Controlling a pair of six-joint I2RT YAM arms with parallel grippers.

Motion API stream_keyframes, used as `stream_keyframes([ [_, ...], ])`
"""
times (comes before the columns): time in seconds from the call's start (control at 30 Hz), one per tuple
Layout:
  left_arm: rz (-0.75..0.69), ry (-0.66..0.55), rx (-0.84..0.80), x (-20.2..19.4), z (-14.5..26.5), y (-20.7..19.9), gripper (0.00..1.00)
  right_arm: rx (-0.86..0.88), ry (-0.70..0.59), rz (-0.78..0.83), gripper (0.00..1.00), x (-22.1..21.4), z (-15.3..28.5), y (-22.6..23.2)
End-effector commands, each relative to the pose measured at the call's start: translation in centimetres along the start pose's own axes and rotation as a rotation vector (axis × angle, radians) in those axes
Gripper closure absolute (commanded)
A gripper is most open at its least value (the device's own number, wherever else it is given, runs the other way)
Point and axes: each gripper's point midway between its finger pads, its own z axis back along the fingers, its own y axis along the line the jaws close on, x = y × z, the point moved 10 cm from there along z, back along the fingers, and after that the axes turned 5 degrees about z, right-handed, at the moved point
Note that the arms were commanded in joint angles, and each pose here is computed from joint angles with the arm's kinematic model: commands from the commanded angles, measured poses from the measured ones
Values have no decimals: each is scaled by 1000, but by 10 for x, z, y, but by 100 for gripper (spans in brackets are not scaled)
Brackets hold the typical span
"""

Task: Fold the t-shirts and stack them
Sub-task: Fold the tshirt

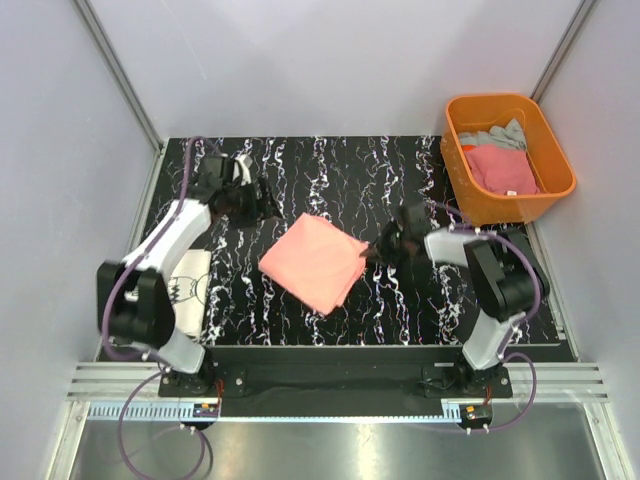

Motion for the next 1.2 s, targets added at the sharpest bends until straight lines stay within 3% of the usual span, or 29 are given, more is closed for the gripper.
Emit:
stream_keyframes([
  [0.0,-114,23,-19,20,-28,2,18,-38,-25,221,75,47,-9,0],
  [0.13,-133,19,-56,34,-66,7,20,38,46,364,58,96,-13,27],
  [0.23,-153,35,-127,50,-82,-1,26,16,80,433,48,107,-5,33],
  [0.27,-142,65,-122,50,-97,4,27,18,88,436,40,107,-1,34],
  [0.37,-135,76,-135,61,-115,4,27,60,105,425,34,112,4,38],
  [0.63,-112,105,-146,72,-150,10,35,129,166,379,44,120,-11,44],
  [1.0,-85,141,-153,70,-167,15,41,128,189,346,43,125,-27,41],
  [1.17,-61,149,-144,69,-172,18,64,116,178,343,53,127,-29,41],
])
